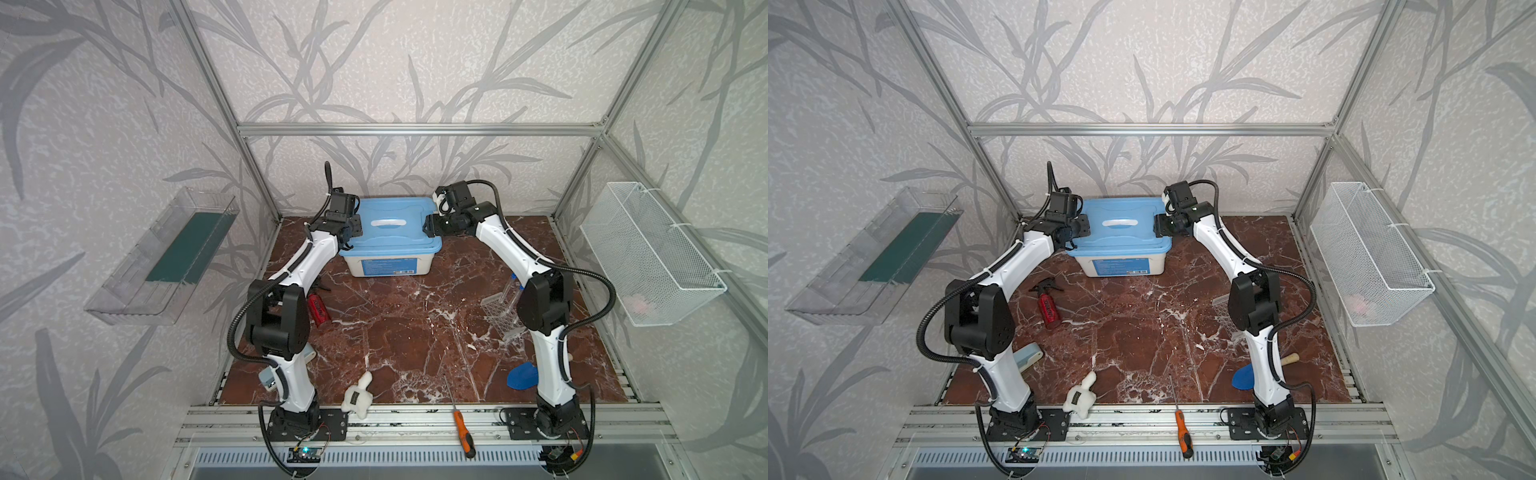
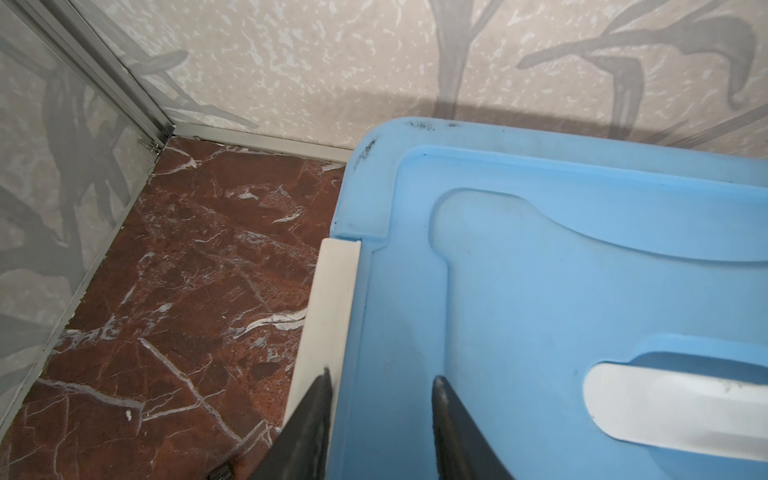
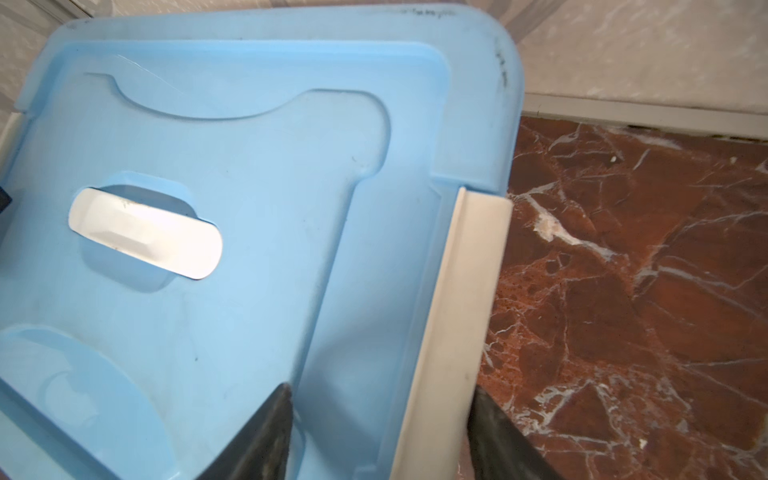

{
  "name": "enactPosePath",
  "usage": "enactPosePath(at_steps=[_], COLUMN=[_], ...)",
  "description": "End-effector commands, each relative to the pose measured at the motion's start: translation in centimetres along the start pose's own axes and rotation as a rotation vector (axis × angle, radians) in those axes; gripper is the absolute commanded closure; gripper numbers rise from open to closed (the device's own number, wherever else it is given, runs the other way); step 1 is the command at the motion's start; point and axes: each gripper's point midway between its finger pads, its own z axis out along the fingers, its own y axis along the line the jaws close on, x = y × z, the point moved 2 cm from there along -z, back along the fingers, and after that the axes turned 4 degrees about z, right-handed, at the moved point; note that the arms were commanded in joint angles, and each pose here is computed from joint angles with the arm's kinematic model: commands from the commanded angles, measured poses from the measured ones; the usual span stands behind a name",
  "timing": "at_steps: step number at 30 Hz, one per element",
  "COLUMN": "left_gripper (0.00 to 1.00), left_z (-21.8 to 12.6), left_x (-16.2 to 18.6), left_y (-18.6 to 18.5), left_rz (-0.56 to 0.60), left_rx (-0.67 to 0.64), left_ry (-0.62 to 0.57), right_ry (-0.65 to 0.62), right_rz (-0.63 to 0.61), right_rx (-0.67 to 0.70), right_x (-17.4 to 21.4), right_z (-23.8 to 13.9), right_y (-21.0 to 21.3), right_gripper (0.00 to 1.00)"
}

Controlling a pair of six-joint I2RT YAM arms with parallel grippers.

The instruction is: Organize the chemistry lab equipment

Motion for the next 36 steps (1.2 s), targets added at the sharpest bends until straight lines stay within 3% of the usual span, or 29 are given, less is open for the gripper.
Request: enactPosePath(at_steps=[1, 8, 15, 22, 29, 36], left_gripper=[0.59, 0.55, 0.33, 0.22, 0.16, 0.14], left_z=[0.7, -0.5, -3.0, -6.1, -10.5, -14.1], left_x=[6.5, 3.0, -0.9, -3.0, -1.7, 3.6], left_y=[-4.7, -3.1, -1.2, 0.9, 0.6, 0.0], left_rz=[0.029, -0.031, -0.071, -0.102, -0.082, -0.068], left_rx=[0.146, 0.137, 0.111, 0.094, 0.175, 0.263], left_ry=[0.234, 0.144, 0.069, 0.015, -0.007, 0.006], right_ry=[0.065, 0.013, -0.057, -0.105, -0.195, -0.126], right_rz=[-0.078, -0.024, -0.022, -0.038, -0.039, -0.081], right_rx=[-0.125, -0.081, 0.011, 0.032, 0.041, 0.034], right_x=[1.8, 0.1, -1.5, -1.9, 1.7, 10.0], right_z=[0.9, -2.0, -6.3, -11.0, -17.0, -17.3], right_y=[4.5, 2.3, 0.6, 0.5, -0.2, -2.3], right_gripper=[0.35, 0.30, 0.09, 0.04, 0.03, 0.02])
